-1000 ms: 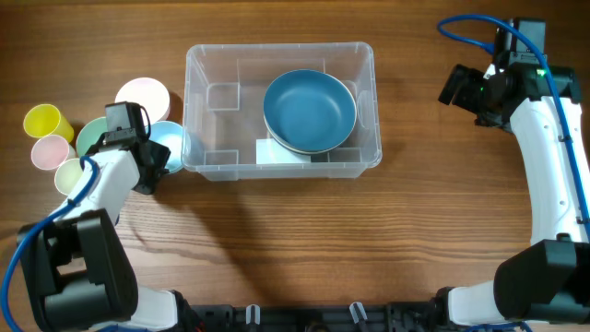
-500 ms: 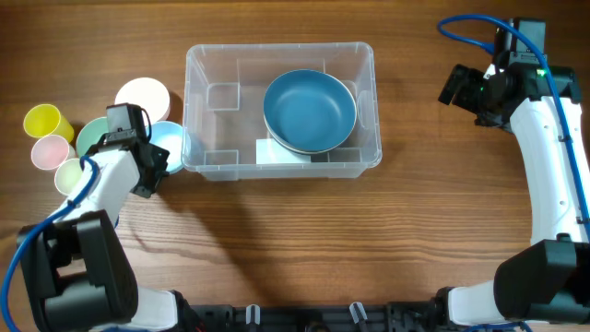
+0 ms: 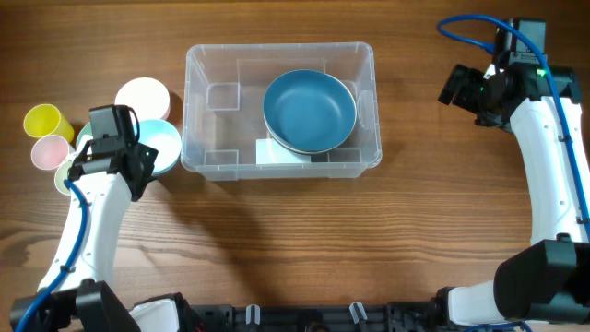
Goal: Pack container
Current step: 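Lift the light blue bowl and place it in the bin's left side, then move left gripper to the mint bowl and grasp its rim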
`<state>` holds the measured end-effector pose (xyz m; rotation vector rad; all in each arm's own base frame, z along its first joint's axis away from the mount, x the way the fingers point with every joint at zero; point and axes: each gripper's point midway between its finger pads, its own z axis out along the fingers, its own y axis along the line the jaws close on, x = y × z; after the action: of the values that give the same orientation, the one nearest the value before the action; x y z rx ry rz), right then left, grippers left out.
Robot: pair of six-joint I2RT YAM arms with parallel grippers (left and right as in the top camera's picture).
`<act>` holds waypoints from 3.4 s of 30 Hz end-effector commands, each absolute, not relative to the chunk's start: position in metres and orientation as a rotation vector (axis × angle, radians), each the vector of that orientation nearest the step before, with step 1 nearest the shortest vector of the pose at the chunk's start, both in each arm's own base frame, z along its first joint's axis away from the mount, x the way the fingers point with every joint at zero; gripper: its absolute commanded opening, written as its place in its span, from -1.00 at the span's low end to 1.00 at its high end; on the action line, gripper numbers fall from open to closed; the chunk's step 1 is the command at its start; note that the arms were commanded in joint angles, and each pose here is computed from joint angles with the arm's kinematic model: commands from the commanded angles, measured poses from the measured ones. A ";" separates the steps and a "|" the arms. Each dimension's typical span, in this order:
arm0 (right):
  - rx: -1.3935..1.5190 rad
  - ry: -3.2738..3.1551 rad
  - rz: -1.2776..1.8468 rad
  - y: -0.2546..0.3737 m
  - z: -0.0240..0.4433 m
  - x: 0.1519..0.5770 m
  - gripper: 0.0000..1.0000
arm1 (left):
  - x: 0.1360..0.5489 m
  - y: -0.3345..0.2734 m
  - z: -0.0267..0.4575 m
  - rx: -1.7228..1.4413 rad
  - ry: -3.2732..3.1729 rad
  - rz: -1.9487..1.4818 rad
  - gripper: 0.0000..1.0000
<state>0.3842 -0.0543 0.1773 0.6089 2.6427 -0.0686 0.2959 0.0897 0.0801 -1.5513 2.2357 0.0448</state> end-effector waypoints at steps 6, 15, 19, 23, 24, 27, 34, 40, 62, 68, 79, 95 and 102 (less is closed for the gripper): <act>0.612 2.613 -0.078 -0.056 0.186 0.384 0.99 | 0.294 0.091 0.170 -1.340 2.074 -0.039 -0.92; 0.612 2.613 -0.078 -0.056 0.187 0.384 0.99 | 0.303 0.031 0.269 -0.898 2.025 -0.434 -0.93; 0.612 2.613 -0.078 -0.056 0.187 0.384 0.99 | 0.318 0.000 0.300 -0.668 2.053 -0.453 -0.93; 0.612 2.613 -0.078 -0.056 0.187 0.384 0.99 | 0.344 -0.032 0.313 -0.508 2.113 -0.440 -0.93; 0.612 2.613 -0.078 -0.056 0.187 0.384 0.99 | 0.351 -0.039 0.311 -0.493 2.136 -0.432 -0.93; 0.612 2.613 -0.078 -0.056 0.187 0.384 0.99 | 0.377 -0.061 0.293 -0.395 2.229 -0.407 -0.92; 0.612 2.613 -0.078 -0.056 0.187 0.384 0.99 | 0.424 -0.080 0.220 -0.247 2.419 -0.258 -0.92; 0.612 2.613 -0.078 -0.056 0.187 0.384 0.99 | 0.449 -0.075 0.171 -0.204 2.484 -0.145 -0.93; 0.612 2.613 -0.079 -0.056 0.187 0.384 0.99 | 0.480 -0.062 0.116 -0.218 2.496 0.046 -0.89; 0.612 2.613 -0.078 -0.056 0.187 0.384 0.99 | 0.481 -0.062 0.117 -0.219 2.493 0.044 0.07; 0.612 2.613 -0.078 -0.056 0.187 0.384 0.99 | 0.460 -0.035 0.217 -0.515 2.337 0.062 0.10; 0.612 2.613 -0.078 -0.056 0.187 0.384 0.99 | 0.338 0.113 0.134 -1.851 2.166 0.039 0.30; 0.612 2.613 -0.078 -0.056 0.187 0.384 0.99 | 0.337 0.138 0.126 -1.272 2.500 0.333 0.07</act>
<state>0.3841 -0.0543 0.1778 0.6087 2.6413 -0.0683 0.3356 0.1247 0.1243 -1.6432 2.3001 0.1858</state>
